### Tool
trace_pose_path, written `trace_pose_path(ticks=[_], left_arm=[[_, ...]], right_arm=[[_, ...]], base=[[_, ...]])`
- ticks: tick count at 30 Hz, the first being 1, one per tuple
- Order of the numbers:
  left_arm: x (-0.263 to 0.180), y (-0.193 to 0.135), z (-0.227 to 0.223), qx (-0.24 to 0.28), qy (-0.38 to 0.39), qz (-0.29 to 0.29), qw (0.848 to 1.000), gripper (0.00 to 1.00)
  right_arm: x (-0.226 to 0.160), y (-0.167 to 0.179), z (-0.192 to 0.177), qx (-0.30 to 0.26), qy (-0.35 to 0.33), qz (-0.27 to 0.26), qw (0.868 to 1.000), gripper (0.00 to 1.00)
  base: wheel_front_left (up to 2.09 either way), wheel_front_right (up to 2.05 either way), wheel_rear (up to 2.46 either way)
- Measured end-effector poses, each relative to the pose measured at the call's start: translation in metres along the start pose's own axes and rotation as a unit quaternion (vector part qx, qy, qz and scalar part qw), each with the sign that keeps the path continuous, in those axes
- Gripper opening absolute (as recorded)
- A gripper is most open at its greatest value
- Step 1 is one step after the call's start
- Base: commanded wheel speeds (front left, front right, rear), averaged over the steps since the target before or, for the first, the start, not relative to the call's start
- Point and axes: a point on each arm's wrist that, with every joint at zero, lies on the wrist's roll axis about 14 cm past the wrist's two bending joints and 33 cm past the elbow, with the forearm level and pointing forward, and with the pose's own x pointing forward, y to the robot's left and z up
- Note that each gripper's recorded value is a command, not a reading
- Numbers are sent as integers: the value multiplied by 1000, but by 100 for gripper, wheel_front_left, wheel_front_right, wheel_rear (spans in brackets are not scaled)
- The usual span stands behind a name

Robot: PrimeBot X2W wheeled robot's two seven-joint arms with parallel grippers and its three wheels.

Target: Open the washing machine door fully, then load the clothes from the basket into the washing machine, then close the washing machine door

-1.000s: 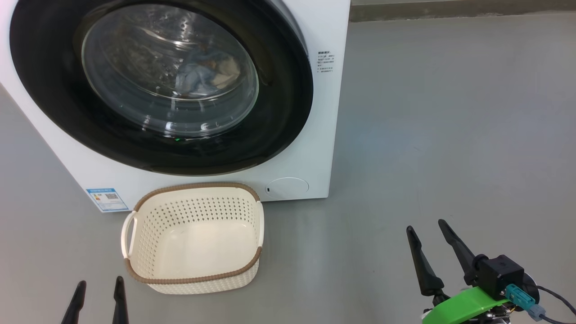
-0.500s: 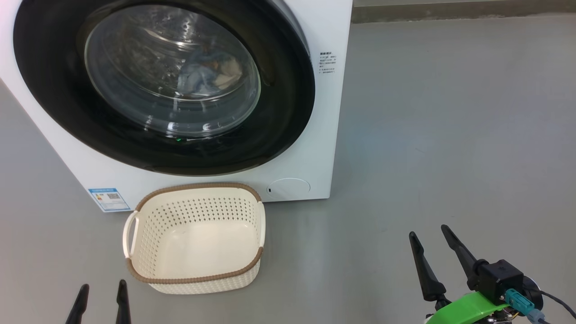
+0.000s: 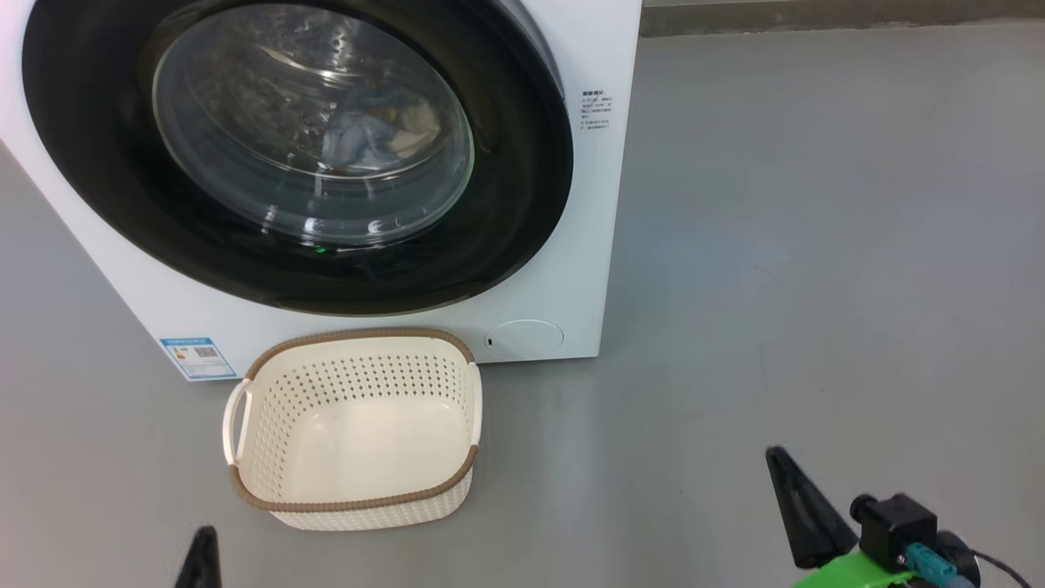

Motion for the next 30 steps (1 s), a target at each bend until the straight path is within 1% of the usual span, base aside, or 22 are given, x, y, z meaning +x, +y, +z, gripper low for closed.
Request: trace_pose_path(ticks=[3,15,20,23,30], left_arm=[[-2,-2,-10,-11,17,3,1000,0],[-3,1,-16,-79,33,18,996,0],[-3,2,-19,-107,38,24,993,0],[-3,3,-20,-131,41,29,990,0],[3,2,-18,-170,42,30,984,0]], right_arm=[[-7,-2,-14,8,22,-5,1000,0],[-8,-7,-15,74,27,-23,997,0],[-8,-10,-16,103,28,-31,994,0],[-8,-12,-16,128,28,-38,991,0],[-8,-15,-17,168,30,-48,984,0]], base=[[0,0,0],[0,0,0],[0,0,0],[0,0,0],[0,0,0]])
